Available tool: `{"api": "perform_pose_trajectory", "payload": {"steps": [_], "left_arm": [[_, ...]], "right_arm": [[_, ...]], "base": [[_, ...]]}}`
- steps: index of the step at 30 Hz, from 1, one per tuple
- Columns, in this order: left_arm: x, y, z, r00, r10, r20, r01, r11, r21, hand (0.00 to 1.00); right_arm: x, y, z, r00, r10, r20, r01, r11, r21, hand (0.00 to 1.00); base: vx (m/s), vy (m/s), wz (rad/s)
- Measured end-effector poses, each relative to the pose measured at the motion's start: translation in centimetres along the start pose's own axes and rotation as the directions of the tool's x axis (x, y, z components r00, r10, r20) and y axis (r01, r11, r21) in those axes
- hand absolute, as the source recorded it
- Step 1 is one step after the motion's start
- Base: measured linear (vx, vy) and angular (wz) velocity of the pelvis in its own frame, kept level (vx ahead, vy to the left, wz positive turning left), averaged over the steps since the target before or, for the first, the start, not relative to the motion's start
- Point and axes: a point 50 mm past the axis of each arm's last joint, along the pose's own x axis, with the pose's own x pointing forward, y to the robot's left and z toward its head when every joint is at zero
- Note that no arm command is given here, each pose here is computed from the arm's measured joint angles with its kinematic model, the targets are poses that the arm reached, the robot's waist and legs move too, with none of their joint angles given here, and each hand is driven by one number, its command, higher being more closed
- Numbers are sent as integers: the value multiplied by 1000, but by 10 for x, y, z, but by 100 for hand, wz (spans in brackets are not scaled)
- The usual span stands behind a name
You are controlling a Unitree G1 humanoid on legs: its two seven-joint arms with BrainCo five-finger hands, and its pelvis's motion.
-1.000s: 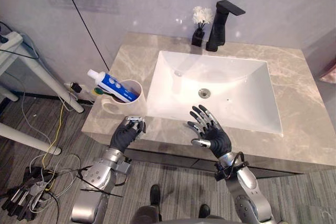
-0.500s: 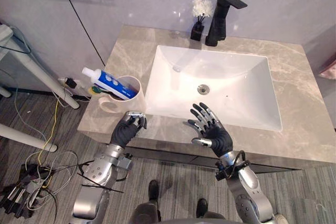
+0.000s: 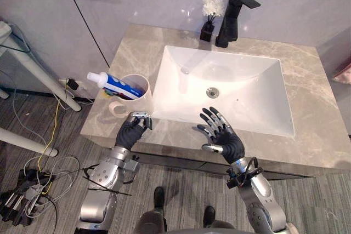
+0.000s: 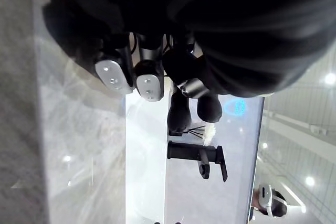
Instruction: Organize washtable
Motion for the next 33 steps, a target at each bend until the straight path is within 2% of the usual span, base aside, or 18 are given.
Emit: {"api": "perform_pose_trajectory", "payload": {"steps": [27,33], "left_arm": [[15,21,4,994,100,38,-102,993,65,100],[17,34,5,988,148,46,-151,985,80,100]], "right_arm": [[-1,1,1,1000,16,1,-16,1000,0,0],[-1,1,1,1000,18,1,-18,1000,0,0]], "base": [[0,0,-2],[0,0,0]]}}
